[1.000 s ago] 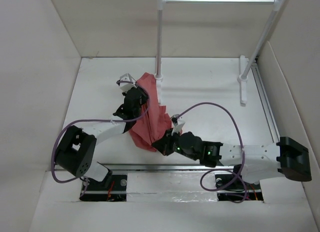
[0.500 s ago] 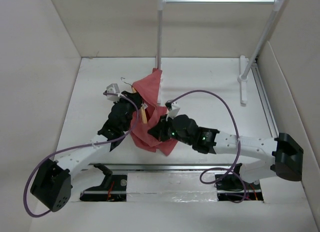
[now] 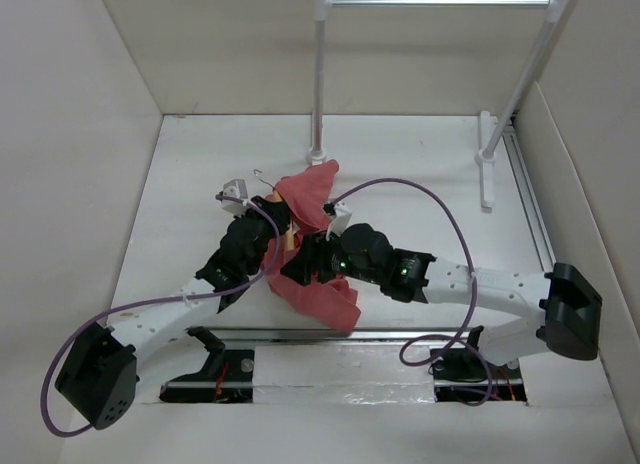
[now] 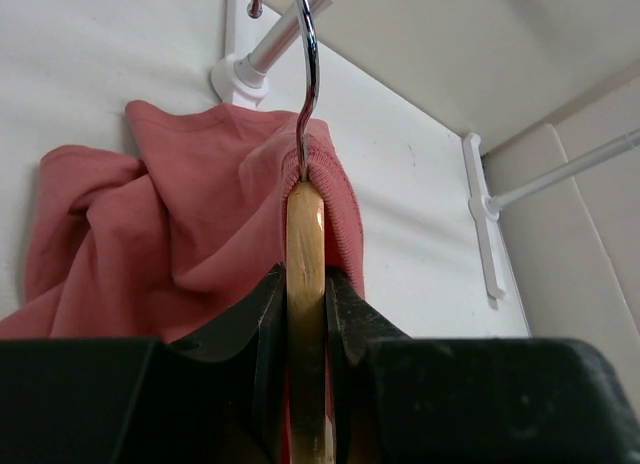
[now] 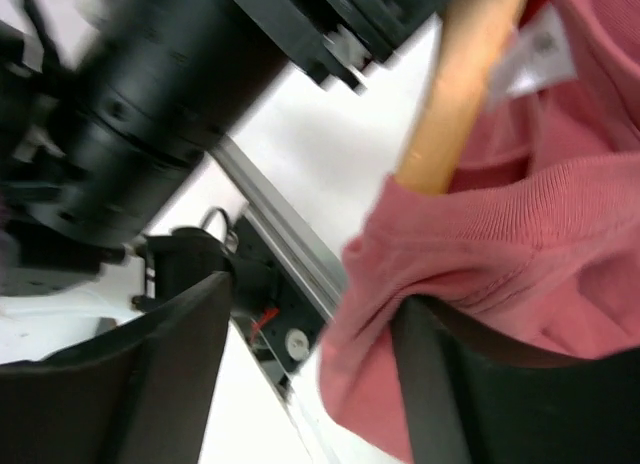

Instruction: Place the t-shirt on the hanger

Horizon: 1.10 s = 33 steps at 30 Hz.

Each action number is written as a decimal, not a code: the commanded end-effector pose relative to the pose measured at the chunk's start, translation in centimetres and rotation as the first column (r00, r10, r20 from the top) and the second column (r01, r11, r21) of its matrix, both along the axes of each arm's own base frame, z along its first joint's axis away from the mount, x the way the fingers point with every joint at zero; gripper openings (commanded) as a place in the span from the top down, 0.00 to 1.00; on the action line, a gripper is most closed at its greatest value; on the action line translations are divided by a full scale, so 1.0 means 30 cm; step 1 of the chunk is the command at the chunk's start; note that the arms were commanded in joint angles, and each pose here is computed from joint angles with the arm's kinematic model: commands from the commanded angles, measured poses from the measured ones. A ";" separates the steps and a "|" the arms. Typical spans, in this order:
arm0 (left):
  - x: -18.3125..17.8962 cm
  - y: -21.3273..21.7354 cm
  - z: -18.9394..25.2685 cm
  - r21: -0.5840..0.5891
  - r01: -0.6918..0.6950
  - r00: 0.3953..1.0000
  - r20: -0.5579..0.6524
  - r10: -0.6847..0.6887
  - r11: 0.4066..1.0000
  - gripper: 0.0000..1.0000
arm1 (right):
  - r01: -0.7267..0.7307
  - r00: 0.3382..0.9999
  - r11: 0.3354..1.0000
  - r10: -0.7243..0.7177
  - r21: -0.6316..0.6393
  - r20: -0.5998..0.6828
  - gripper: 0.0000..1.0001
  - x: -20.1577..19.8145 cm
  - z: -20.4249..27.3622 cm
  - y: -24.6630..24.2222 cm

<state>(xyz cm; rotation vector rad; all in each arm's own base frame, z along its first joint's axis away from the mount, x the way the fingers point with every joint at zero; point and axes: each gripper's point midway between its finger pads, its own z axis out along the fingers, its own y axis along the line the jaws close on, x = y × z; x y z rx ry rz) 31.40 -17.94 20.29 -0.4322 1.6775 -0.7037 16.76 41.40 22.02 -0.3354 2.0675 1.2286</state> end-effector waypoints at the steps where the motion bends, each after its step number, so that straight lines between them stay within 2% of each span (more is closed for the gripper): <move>1: -0.012 -0.030 0.139 -0.089 0.050 0.994 0.098 -0.041 0.995 1.00 | 0.049 0.998 0.998 -0.048 -0.036 0.031 0.26 0.011 0.008 -0.085; 3: -0.018 -0.034 0.144 -0.088 0.062 0.994 0.097 -0.053 0.994 1.00 | 0.099 0.994 0.989 -0.095 -0.109 0.048 0.26 0.030 -0.010 -0.163; 4: -0.021 -0.038 0.143 -0.089 0.069 0.994 0.096 -0.061 0.994 1.00 | 0.130 0.989 0.988 -0.124 -0.087 0.075 0.26 0.042 0.044 -0.205; 6: -0.025 -0.038 0.147 -0.094 0.072 0.993 0.095 -0.063 0.993 1.00 | 0.177 0.980 0.974 -0.161 -0.140 0.115 0.26 0.060 0.052 -0.273; 8: -0.028 -0.037 0.142 -0.088 0.075 0.994 0.091 -0.067 0.993 1.00 | 0.223 0.967 0.967 -0.204 -0.121 0.150 0.26 0.076 0.122 -0.325; 9: -0.030 -0.037 0.152 -0.092 0.077 0.993 0.097 -0.068 0.993 1.00 | 0.258 0.958 0.954 -0.233 -0.151 0.167 0.26 0.094 0.119 -0.362; 10: -0.033 -0.040 0.150 -0.091 0.085 0.992 0.096 -0.076 0.992 1.00 | 0.269 0.954 0.951 -0.243 -0.149 0.177 0.36 0.096 0.132 -0.374; 12: -0.035 -0.048 0.160 -0.094 0.097 0.991 0.101 -0.088 0.991 1.00 | 0.249 0.949 0.965 -0.228 -0.077 0.216 0.62 0.101 0.202 -0.361; 13: -0.038 -0.053 0.168 -0.099 0.108 0.990 0.106 -0.098 0.989 1.00 | 0.227 0.952 0.973 -0.212 -0.046 0.222 0.95 0.102 0.223 -0.346; 14: -0.040 -0.055 0.172 -0.100 0.113 0.989 0.109 -0.102 0.989 1.00 | 0.199 0.955 0.980 -0.189 -0.021 0.226 1.00 0.096 0.241 -0.321; 16: -0.044 -0.056 0.174 -0.105 0.118 0.988 0.108 -0.106 0.988 1.00 | 0.131 0.962 0.991 -0.135 0.031 0.236 1.00 0.094 0.270 -0.231; 23: -0.058 -0.055 0.177 -0.114 0.130 0.987 0.113 -0.117 0.985 1.00 | 0.106 0.968 0.989 -0.127 0.106 0.215 1.00 0.164 0.224 -0.037; 24: -0.059 -0.057 0.180 -0.118 0.134 0.986 0.115 -0.120 0.984 1.00 | 0.113 0.968 0.986 -0.137 0.118 0.213 0.97 0.173 0.221 -0.027; 25: -0.061 -0.059 0.180 -0.122 0.138 0.986 0.116 -0.124 0.983 1.00 | 0.120 0.968 0.987 -0.139 0.103 0.208 0.84 0.183 0.192 -0.015; 28: -0.066 -0.069 0.195 -0.129 0.156 0.982 0.126 -0.140 0.979 1.00 | 0.131 0.966 0.986 -0.150 0.102 0.209 0.67 0.199 0.166 0.000; 31: -0.070 -0.075 0.198 -0.131 0.168 0.980 0.126 -0.152 0.977 1.00 | 0.117 0.970 0.988 -0.135 0.101 0.203 0.56 0.201 0.149 0.023; 33: -0.071 -0.075 0.207 -0.136 0.170 0.980 0.131 -0.153 0.976 1.00 | 0.097 0.975 0.991 -0.113 0.094 0.189 0.54 0.197 0.128 0.047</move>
